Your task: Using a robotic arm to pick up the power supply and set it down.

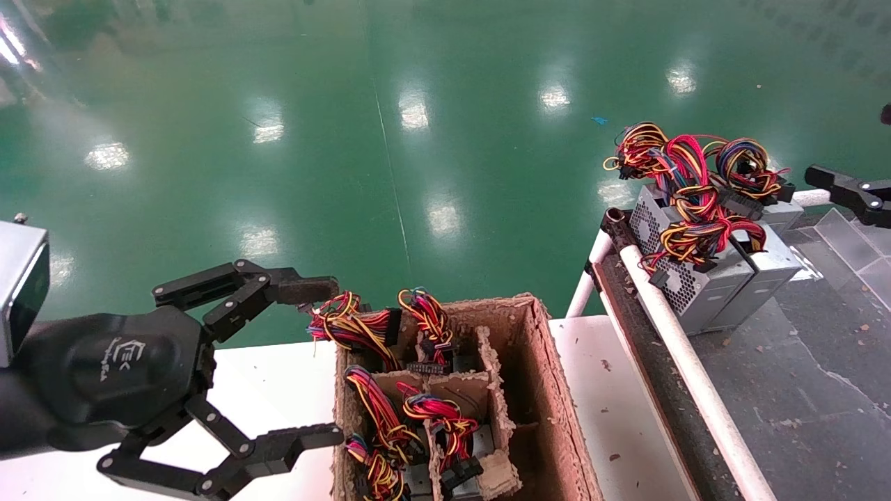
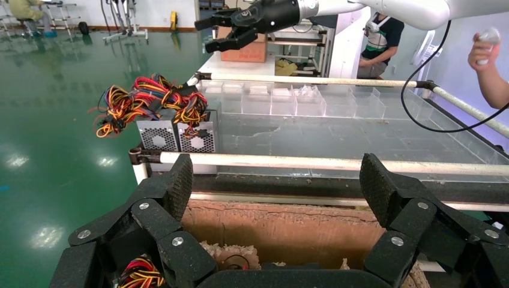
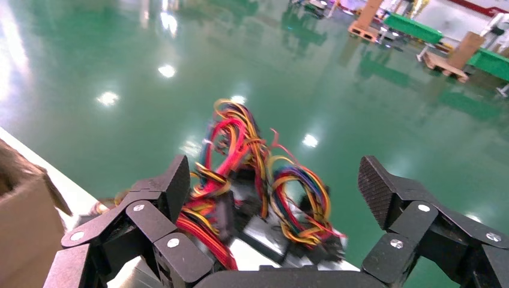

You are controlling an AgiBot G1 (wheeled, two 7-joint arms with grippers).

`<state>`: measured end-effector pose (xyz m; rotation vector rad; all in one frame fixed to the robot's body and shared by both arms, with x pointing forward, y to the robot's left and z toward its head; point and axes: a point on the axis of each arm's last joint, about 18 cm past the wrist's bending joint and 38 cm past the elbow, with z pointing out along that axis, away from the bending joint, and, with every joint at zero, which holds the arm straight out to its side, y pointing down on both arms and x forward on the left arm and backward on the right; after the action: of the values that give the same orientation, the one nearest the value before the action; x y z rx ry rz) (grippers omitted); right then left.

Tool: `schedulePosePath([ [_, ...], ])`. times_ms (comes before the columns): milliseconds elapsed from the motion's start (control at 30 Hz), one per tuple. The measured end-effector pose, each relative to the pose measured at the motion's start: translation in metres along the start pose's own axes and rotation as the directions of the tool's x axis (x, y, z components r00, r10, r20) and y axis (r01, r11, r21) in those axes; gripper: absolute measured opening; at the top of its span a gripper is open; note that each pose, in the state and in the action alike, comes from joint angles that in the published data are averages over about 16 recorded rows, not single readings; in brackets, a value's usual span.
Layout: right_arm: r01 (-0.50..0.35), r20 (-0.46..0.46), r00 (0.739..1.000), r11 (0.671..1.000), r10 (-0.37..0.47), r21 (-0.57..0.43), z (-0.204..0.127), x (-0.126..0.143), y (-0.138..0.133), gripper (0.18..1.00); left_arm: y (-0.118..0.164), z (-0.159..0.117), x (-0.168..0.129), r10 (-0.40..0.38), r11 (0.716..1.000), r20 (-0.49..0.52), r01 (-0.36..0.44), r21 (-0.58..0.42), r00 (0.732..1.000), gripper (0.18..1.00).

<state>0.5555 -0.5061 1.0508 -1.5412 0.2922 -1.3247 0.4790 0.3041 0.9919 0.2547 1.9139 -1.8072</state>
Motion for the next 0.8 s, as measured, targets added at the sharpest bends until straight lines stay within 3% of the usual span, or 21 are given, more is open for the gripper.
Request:
schedulePosePath([
  [433,-0.024,0.135,0.991,0.997,0.013,0.079,0.019,-0.037,-0.019,0.999,0.000,0.000,0.000,0.000,1.000,0.000,0.000,0.000,1.000,1.001],
  [800,-0.060,0.273,0.962,0.989,0.022,0.133,0.032,-0.077,-0.035,1.001,0.000,0.000,0.000,0.000,1.000,0.000,0.000,0.000,1.000,1.001],
])
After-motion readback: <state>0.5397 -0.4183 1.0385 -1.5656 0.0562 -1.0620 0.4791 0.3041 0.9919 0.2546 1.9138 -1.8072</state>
